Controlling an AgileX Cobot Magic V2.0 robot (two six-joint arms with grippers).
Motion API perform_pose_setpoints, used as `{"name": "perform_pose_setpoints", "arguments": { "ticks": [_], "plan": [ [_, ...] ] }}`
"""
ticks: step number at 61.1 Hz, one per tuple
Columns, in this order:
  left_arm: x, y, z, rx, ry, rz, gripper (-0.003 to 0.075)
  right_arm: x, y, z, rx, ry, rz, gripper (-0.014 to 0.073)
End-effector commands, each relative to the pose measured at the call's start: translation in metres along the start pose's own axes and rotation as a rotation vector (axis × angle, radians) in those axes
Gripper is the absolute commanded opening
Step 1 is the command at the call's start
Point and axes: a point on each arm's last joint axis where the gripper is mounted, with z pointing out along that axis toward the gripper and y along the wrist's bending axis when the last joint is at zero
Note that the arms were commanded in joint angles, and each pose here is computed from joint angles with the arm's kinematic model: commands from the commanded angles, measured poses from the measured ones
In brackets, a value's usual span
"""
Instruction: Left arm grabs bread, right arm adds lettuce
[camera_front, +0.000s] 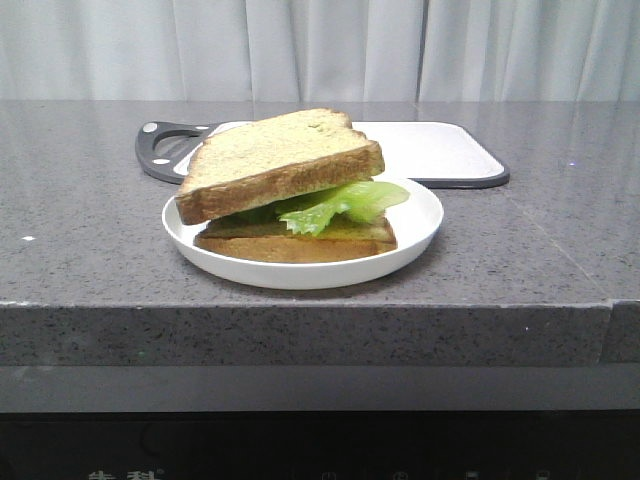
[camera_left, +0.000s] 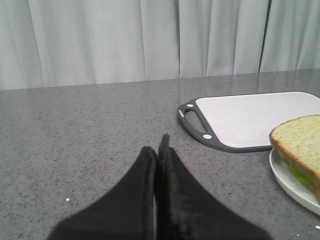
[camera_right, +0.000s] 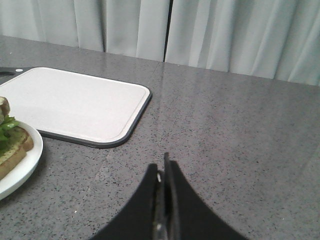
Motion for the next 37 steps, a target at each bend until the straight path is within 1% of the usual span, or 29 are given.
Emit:
{"name": "perform_pose_setpoints", "arguments": {
  "ticks": [1,13,24,27,30,37],
  "plan": [
    [0.003,0.002,-0.007,-0.044,-0.113,-0.007,-0.0019,-0.016,-0.001,-0.002,0.009,-0.102,-0.017,-0.0059],
    [0.043,0.002,0.004,-0.070,-0.022,-0.017,-0.0019,-0.016,-0.001,-0.002,0.009,-0.101,-0.017,-0.0059],
    [0.071,0.003,0.012,-0.078,-0.002,-0.045,-0.0019,-0.016,-0.001,-0.002,0.009,-0.101,-0.017,-0.0059],
    [0.076,0.003,0.013,-0.082,-0.007,-0.050,-0.0019,-0.016,-0.001,-0.002,0.009,-0.101,-0.017,-0.0059],
    [0.077,0.002,0.013,-0.077,0.014,-0.058,-0.0019,-0.016,-0.001,-0.002,0.009,-0.101,-0.017,-0.0059],
    [0.078,0.002,0.013,-0.077,0.015,-0.058,-0.0019,-0.016,-0.001,-0.002,0.009,-0.101,-0.017,-0.0059]
  ]
}}
